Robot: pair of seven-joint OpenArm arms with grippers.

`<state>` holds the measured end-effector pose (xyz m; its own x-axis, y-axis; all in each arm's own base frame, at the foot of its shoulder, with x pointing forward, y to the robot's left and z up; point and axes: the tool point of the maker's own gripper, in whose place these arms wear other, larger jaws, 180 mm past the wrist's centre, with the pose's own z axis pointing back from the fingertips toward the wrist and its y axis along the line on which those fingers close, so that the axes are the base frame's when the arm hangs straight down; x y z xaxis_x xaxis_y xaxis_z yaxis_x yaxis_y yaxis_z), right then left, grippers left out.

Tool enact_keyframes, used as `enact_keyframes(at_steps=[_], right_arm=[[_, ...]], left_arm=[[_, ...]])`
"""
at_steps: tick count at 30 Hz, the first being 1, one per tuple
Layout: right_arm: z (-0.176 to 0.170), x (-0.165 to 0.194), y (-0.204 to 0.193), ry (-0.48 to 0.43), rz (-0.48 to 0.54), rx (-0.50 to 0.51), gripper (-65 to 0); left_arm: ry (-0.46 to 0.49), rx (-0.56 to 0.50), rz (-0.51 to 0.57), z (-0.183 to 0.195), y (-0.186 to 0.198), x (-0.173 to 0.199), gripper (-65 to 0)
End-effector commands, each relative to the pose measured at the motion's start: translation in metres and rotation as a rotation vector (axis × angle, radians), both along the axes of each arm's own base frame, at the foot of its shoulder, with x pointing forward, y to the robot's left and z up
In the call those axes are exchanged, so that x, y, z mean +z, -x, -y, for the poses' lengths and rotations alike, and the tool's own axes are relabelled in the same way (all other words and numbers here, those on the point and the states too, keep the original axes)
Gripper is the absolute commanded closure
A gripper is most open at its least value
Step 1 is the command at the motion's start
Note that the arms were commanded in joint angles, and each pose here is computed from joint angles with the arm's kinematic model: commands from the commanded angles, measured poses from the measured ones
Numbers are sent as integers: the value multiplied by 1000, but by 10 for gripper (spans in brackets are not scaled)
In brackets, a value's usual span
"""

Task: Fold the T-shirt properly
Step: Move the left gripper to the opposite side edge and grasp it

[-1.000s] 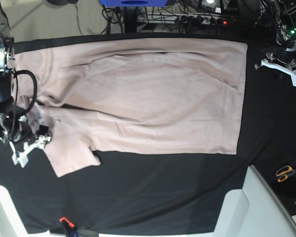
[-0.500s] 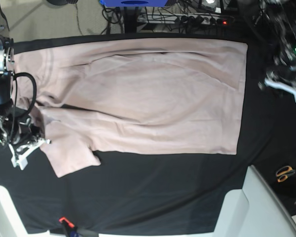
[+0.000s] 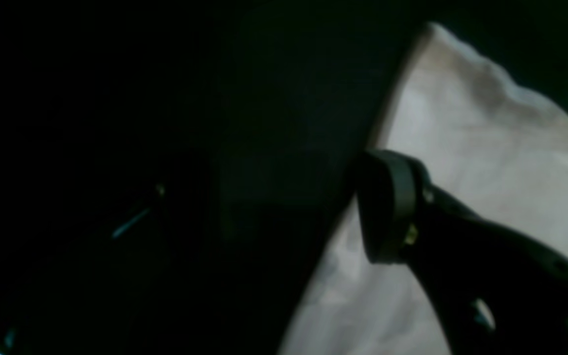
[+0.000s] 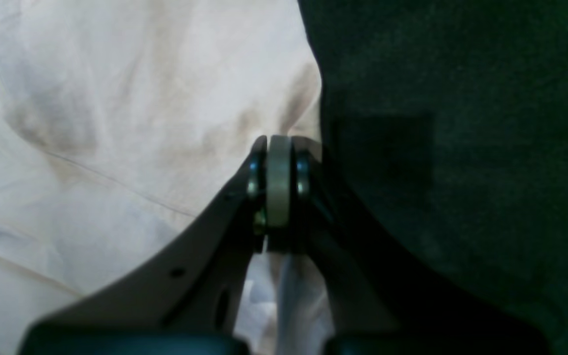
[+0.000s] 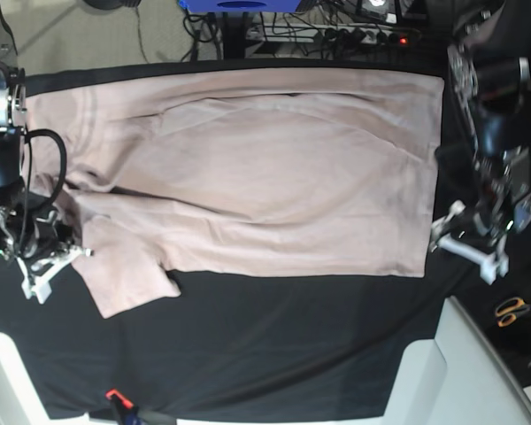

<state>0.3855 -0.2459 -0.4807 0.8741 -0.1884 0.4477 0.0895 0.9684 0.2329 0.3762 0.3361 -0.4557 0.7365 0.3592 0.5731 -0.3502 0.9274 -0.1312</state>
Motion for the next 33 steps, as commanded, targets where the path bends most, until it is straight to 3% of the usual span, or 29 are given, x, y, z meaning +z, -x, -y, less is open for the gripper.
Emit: enact_keyframes(at_steps=[1, 12, 27, 33], right_arm=[[7, 18, -18, 4, 58, -9, -2], [8, 18, -18, 5, 58, -7, -2], [13, 15, -12, 13, 47, -12, -2], [20, 15, -10, 23, 44, -17, -2]], left_arm=[[-27, 4, 65, -10, -24, 21, -451], [-80, -54, 64, 7, -57, 7, -446], [-26, -107, 47, 55, -55, -14, -443], [-28, -105, 47, 53, -55, -13, -438]])
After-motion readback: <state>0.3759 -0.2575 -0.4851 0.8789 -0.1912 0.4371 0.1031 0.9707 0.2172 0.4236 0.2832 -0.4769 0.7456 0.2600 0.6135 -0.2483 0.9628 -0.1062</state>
